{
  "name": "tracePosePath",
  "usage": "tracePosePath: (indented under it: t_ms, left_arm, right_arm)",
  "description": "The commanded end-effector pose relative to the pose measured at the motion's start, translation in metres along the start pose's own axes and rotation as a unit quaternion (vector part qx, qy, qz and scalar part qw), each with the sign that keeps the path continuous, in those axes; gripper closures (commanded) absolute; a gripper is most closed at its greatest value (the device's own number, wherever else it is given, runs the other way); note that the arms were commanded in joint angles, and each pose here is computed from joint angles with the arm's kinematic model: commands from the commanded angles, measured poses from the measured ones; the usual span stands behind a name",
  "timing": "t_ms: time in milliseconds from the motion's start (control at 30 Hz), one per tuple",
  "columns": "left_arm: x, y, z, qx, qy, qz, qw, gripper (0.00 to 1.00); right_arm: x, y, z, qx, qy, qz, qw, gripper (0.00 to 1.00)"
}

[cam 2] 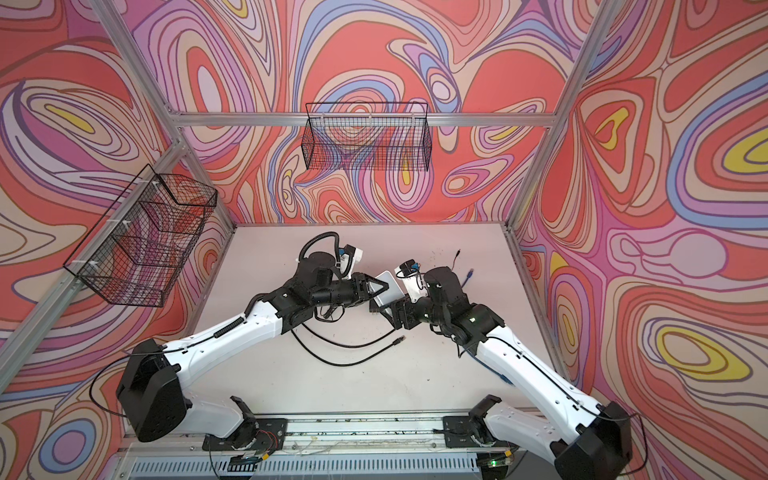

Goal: Insert the plug into the switch port

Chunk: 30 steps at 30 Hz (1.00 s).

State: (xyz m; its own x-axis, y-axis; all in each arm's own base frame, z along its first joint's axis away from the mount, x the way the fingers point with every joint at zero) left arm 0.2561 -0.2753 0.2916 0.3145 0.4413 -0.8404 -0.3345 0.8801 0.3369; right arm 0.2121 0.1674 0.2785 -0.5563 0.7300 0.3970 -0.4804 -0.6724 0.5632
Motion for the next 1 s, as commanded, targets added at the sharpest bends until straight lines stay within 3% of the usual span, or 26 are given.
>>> tracePosePath:
  t_ms: [0,167,300,367,500,600,967]
  left_arm:
    - [-0.013,-0.001,0.009,-0.004,-0.006,-0.018,1.000,0.84]
    - [-0.012,-0.003,0.009,0.001,-0.003,-0.022,1.000,0.84]
    - [-0.010,-0.005,0.008,0.004,-0.001,-0.023,1.000,0.82]
    - [-0.012,-0.004,0.008,0.001,0.000,-0.031,1.000,0.65]
    - [-0.009,-0.004,0.007,-0.012,0.004,-0.044,0.999,0.43]
    - [-0.004,-0.004,0.003,-0.020,0.013,-0.051,0.998,0.35]
    - [0.005,-0.002,0.003,-0.061,0.030,-0.048,0.997,0.40]
  right_arm:
    - [0.004,0.002,0.004,0.001,0.018,-0.011,1.000,0.19]
    - [0.003,0.004,0.005,0.000,0.020,-0.027,0.999,0.29]
    - [0.004,0.004,0.006,0.000,0.020,-0.026,0.999,0.49]
    - [0.003,0.002,0.007,-0.002,0.016,-0.030,0.999,0.55]
    - [0.004,0.002,0.013,-0.025,-0.001,-0.028,0.999,0.65]
    - [0.005,0.003,0.019,-0.051,-0.026,-0.028,0.998,0.72]
    - [0.004,-0.004,0.023,-0.074,-0.079,-0.014,0.994,0.76]
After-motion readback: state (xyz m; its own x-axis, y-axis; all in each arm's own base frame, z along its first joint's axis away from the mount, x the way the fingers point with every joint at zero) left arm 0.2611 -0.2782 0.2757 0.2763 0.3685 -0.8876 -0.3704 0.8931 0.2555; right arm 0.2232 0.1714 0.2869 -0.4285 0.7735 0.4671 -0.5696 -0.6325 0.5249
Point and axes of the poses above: each gripper's point midway between its finger pads, its own y axis back along the fingers, its own x axis along the line the jaws close on, z = x × y, the point moved 9 cm from there along y, back along the fingers, and after that the axes turned 4 degrees about -y, right-handed, at the moved point
